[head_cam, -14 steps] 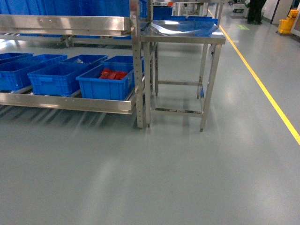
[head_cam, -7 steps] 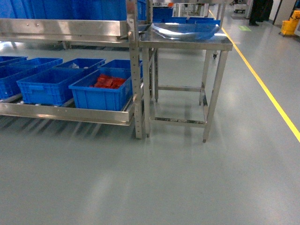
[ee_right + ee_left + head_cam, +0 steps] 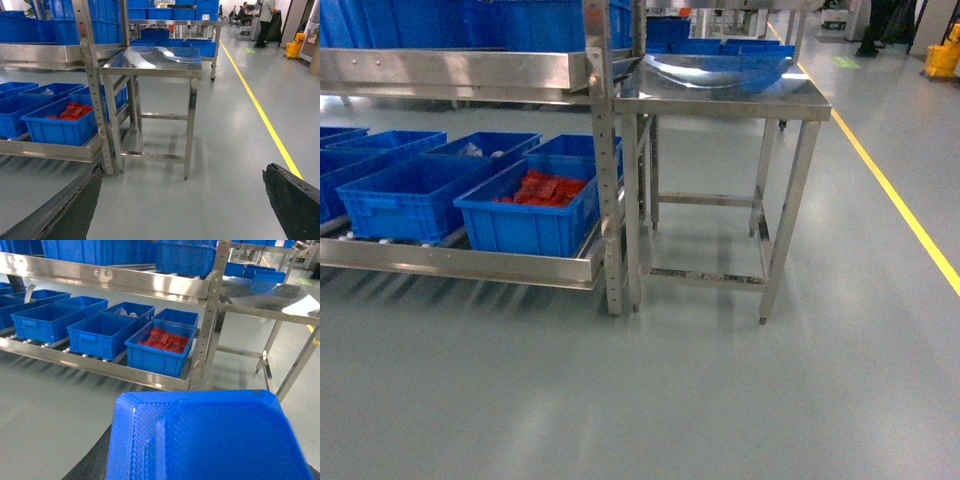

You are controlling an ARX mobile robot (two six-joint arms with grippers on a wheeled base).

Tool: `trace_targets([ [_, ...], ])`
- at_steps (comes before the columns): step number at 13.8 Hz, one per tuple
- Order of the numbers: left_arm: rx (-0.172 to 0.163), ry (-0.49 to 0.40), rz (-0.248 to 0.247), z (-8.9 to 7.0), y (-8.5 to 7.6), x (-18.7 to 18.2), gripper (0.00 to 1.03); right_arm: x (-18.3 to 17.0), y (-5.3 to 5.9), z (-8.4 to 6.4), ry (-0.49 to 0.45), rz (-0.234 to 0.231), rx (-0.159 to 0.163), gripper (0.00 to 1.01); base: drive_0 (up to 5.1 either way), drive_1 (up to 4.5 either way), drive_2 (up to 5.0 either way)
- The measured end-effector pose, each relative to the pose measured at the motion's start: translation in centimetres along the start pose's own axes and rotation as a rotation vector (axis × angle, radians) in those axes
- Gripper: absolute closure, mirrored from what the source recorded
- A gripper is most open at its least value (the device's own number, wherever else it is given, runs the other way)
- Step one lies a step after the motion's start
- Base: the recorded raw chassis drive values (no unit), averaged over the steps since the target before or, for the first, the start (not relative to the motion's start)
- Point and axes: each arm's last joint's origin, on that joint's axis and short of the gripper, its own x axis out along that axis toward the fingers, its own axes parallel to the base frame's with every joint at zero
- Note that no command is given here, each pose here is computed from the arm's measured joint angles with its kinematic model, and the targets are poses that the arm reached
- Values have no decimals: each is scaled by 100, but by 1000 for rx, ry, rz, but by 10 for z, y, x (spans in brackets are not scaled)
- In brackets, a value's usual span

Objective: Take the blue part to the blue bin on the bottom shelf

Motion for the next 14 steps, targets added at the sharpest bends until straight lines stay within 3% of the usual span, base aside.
trace_targets([
  [14, -1, -1, 0, 0, 0, 0, 60, 0, 0, 0, -3, 0, 0, 3, -11, 391, -412],
])
